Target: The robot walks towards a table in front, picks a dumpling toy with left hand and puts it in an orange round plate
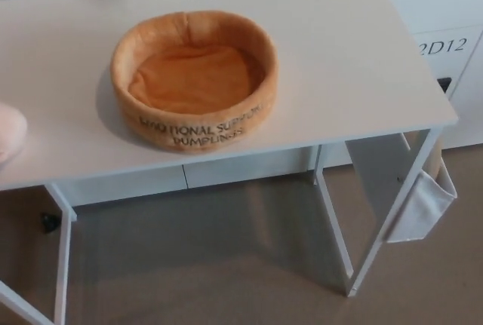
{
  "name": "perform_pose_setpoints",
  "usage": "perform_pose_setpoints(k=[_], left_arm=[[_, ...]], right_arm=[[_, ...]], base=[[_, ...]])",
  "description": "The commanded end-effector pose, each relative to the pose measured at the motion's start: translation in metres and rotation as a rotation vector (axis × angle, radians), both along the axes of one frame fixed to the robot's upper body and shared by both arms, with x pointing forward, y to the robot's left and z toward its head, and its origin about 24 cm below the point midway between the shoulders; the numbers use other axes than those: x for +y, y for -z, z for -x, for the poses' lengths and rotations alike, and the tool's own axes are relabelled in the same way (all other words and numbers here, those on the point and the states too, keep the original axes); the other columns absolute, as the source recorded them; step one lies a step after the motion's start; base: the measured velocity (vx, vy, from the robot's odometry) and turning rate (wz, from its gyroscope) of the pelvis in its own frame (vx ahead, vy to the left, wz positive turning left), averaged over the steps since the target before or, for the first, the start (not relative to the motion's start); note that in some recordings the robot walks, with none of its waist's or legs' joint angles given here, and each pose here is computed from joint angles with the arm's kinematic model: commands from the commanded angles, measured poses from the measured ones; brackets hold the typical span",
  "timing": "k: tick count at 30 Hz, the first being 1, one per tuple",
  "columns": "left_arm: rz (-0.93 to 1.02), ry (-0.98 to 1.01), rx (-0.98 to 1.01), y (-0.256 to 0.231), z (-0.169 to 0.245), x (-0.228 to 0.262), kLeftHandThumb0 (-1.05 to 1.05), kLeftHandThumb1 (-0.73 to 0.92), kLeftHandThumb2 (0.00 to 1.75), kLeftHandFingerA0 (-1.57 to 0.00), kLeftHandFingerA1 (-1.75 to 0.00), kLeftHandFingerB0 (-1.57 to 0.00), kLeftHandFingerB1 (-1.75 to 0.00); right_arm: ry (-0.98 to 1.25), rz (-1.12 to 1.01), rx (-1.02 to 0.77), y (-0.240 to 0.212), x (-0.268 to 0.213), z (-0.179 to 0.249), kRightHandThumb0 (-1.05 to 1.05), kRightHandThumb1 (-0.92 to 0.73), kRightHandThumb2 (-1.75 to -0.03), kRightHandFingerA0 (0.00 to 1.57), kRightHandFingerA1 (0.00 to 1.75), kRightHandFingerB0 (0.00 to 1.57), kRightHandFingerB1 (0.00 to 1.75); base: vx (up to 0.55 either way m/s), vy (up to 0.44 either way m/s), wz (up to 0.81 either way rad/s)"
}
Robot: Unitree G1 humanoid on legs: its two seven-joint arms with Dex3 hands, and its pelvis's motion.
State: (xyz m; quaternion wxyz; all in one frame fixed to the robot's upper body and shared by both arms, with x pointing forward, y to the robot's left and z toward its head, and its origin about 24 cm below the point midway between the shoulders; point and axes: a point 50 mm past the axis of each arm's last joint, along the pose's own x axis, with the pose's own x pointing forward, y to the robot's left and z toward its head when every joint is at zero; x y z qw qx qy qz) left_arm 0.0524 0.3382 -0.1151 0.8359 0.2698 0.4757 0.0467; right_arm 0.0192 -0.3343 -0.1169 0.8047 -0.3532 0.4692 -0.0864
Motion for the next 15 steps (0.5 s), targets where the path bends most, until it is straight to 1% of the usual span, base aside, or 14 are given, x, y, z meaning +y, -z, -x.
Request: perform_pose_setpoints(k=[1,2,3,4,5,6,7,8,12,13,14,15], left_arm=[[-0.027,0.012,0.005,-0.0039,0.0009,0.0067,-0.23,0.63,0.59,-0.75,-1.01,-0.36,-0.33],[-0.027,0.013,0.007,-0.0035,0.0007,0.0064,-0.22,0.62,0.59,-0.75,-0.94,-0.36,-0.33],[-0.027,0.013,0.008,-0.0033,0.0006,0.0062,-0.22,0.62,0.59,-0.75,-0.94,-0.36,-0.33],[-0.029,0.012,0.009,-0.0020,-0.0011,0.0044,-0.23,0.61,0.58,-0.72,-0.83,-0.37,-0.33],[-0.029,0.011,0.009,-0.0018,-0.0015,0.0040,-0.23,0.61,0.58,-0.72,-0.83,-0.37,-0.33],[-0.022,0.003,0.010,-0.0012,-0.0013,0.0035,-0.22,0.63,0.59,-0.71,-0.89,-0.35,-0.33],[-0.016,-0.003,0.011,-0.0009,-0.0010,0.0032,-0.22,0.63,0.59,-0.71,-0.89,-0.35,-0.33],[-0.014,-0.007,0.018,-0.0005,0.0017,0.0034,-0.22,0.63,0.59,-0.73,-1.01,-0.35,-0.32],[-0.016,-0.008,0.023,-0.0015,0.0079,0.0054,-0.21,0.63,0.59,-0.72,-1.00,-0.35,-0.33],[-0.013,-0.021,0.023,-0.0012,0.0060,0.0056,-0.24,0.63,0.59,-0.75,-0.99,-0.35,-0.32],[-0.012,-0.024,0.023,-0.0011,0.0054,0.0056,-0.24,0.63,0.59,-0.75,-0.99,-0.35,-0.32],[-0.010,-0.027,0.019,-0.0013,0.0044,0.0057,-0.23,0.63,0.59,-0.75,-0.99,-0.35,-0.33]], right_arm=[[0.013,0.000,0.014,0.0004,-0.0003,0.0050,-0.39,-0.67,-0.63,0.96,0.57,0.42,0.35],[0.009,0.002,0.017,0.0003,-0.0007,0.0053,-0.38,-0.67,-0.62,0.96,0.62,0.41,0.34],[0.006,0.003,0.019,0.0002,-0.0009,0.0056,-0.38,-0.67,-0.62,0.96,0.62,0.41,0.34],[0.014,0.002,0.014,-0.0004,-0.0019,0.0046,-0.38,-0.67,-0.61,0.92,0.54,0.42,0.34],[0.017,0.001,0.011,-0.0006,-0.0021,0.0043,-0.38,-0.67,-0.61,0.92,0.54,0.42,0.34],[0.019,0.000,0.012,-0.0007,-0.0025,0.0039,-0.37,-0.67,-0.61,0.91,0.53,0.42,0.34],[0.019,0.000,0.013,-0.0008,-0.0028,0.0038,-0.37,-0.67,-0.61,0.91,0.53,0.42,0.34],[0.020,-0.001,0.018,-0.0006,-0.0025,0.0062,-0.39,-0.68,-0.62,0.93,0.54,0.41,0.34],[0.017,-0.005,0.035,0.0005,-0.0008,0.0118,-0.40,-0.67,-0.62,0.94,0.55,0.41,0.34],[0.007,0.000,0.032,0.0007,-0.0008,0.0081,-0.46,-0.50,-0.82,0.90,0.67,0.33,0.47],[0.005,0.002,0.031,0.0007,-0.0009,0.0070,-0.46,-0.50,-0.82,0.90,0.67,0.33,0.47],[0.004,-0.001,0.026,0.0007,-0.0007,0.0052,-0.37,-0.66,-0.61,0.93,0.53,0.42,0.34]], base=[[0.04,0.203,-0.08],[0.03,0.217,-0.12],[0.02,0.244,0.38],[0.07,0.279,-0.35],[0.32,0.430,-0.12],[0.31,0.422,0.00],[0.29,0.404,0.07],[0.04,0.217,0.00],[0.00,0.046,-0.01],[0.02,0.014,0.07],[0.03,0.017,0.08],[0.01,-0.012,0.13]])
